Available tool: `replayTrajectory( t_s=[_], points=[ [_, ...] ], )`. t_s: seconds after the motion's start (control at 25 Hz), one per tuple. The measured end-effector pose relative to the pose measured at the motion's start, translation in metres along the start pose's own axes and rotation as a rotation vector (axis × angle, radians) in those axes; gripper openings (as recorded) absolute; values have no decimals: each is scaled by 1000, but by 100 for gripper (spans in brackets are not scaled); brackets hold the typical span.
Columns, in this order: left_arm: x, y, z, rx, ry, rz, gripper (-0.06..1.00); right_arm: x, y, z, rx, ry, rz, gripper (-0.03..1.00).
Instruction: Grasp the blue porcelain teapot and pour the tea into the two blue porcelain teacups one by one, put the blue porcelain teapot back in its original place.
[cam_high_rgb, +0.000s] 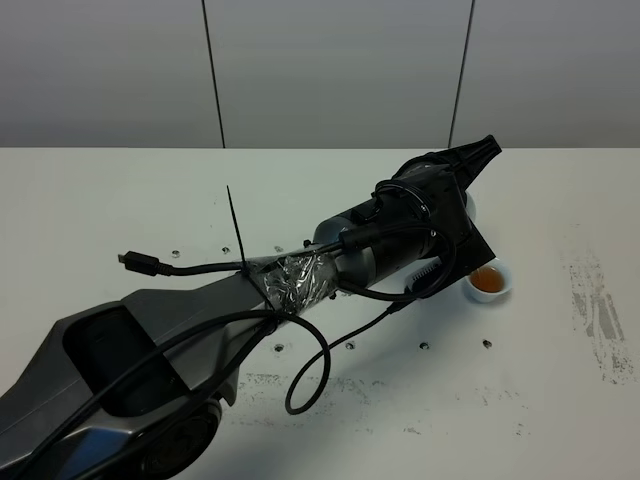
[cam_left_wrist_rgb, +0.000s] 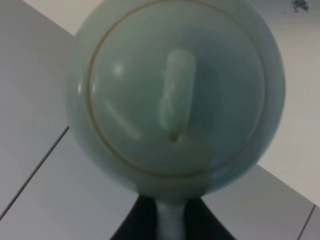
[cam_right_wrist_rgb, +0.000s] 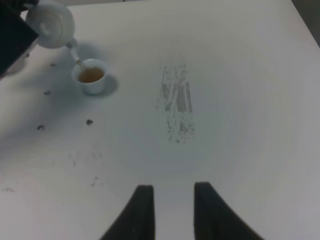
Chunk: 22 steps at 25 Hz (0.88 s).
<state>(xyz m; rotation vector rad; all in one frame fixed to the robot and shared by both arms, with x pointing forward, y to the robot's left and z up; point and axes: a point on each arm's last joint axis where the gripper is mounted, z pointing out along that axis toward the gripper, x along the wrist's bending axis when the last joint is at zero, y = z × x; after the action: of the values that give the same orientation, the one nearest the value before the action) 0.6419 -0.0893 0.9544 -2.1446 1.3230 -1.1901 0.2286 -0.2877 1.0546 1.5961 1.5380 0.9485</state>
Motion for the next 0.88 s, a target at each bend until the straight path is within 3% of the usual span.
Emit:
replayTrajectory(
  t_s=[0.44,0.88],
  points=[
    [-1,-1,-2,-39,-12,-158,12,0,0,0,0,0,0,21],
    [-11,-9,-3,-125,-108,-335,12,0,0,0,0,0,0,21]
  ],
)
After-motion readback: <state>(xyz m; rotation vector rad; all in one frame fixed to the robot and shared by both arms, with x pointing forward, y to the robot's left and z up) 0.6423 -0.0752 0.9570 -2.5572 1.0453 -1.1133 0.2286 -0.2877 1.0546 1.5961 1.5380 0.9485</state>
